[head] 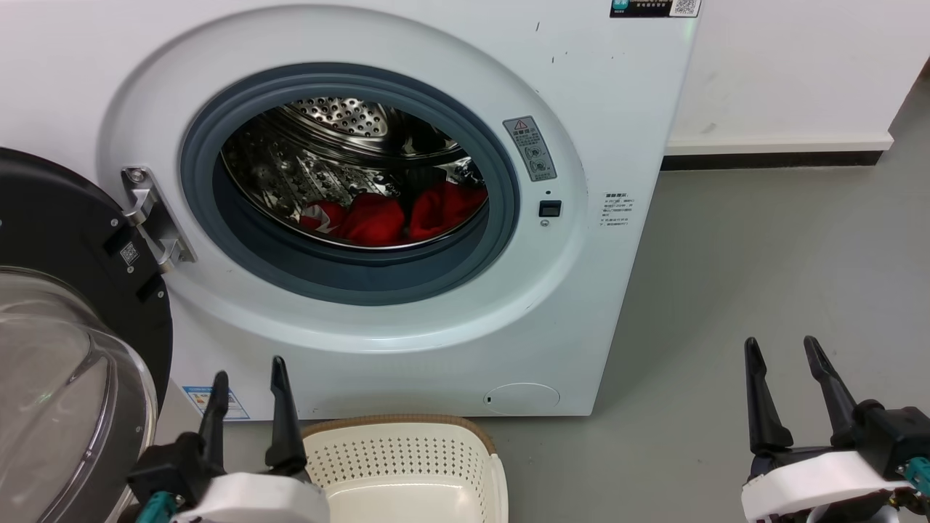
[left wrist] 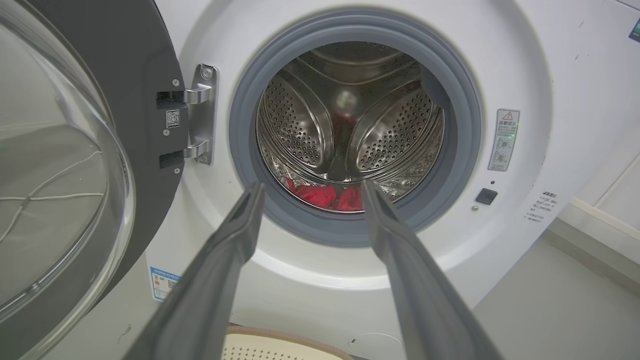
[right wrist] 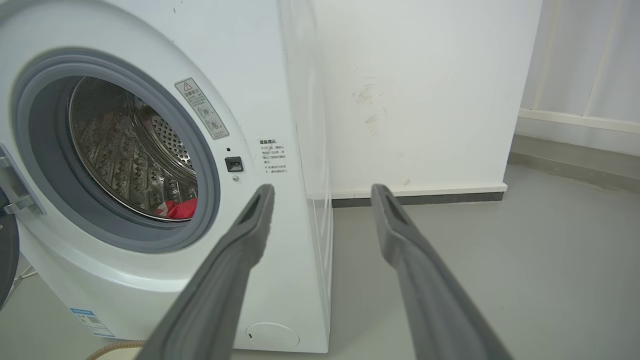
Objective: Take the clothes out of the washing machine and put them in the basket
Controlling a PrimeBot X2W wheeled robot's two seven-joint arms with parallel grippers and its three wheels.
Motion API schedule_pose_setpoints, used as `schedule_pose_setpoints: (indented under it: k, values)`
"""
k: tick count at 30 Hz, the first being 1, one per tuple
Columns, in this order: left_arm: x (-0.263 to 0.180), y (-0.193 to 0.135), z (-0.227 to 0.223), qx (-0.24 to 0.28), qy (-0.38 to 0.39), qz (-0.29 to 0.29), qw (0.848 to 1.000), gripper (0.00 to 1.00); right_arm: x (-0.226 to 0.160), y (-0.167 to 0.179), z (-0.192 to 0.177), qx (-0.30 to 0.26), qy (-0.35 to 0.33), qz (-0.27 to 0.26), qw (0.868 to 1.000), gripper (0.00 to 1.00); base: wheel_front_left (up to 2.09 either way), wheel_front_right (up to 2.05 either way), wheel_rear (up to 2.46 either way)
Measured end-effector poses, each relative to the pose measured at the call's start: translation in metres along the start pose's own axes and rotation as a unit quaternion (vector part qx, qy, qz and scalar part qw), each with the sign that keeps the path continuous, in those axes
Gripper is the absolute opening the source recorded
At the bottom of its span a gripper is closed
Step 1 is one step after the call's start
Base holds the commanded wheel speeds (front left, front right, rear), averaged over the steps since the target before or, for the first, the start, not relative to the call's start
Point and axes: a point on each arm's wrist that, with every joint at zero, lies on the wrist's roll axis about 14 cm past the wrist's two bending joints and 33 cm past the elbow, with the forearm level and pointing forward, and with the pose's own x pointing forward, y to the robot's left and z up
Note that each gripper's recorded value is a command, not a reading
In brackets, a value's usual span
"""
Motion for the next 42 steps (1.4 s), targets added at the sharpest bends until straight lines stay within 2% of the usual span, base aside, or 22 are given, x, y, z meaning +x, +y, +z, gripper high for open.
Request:
schedule_pose_setpoints:
  k: [4, 20, 31, 42]
  values:
    - [-0.006, 0.004, -0.015, 0.021, 0.021, 0.002, 1.000, 1.00, -0.001, 0.001, -0.002, -0.019, 0.002, 0.004, 1.000, 1.00, 0.00, 0.00, 0.00]
    - [-0.013, -0.011, -0.022, 0.075, 0.018, -0.044, 0.996, 1.00, -0.010, 0.006, -0.017, -0.081, 0.022, 0.019, 0.996, 1.00, 0.00, 0.00, 0.00]
    - [-0.017, -0.014, -0.018, 0.084, 0.005, -0.062, 0.995, 1.00, -0.014, -0.001, -0.013, -0.050, 0.008, 0.004, 0.999, 1.00, 0.00, 0.00, 0.00]
    - [-0.021, -0.024, -0.021, 0.142, -0.003, -0.085, 0.986, 1.00, -0.016, 0.003, -0.013, -0.089, 0.006, 0.017, 0.996, 1.00, 0.00, 0.00, 0.00]
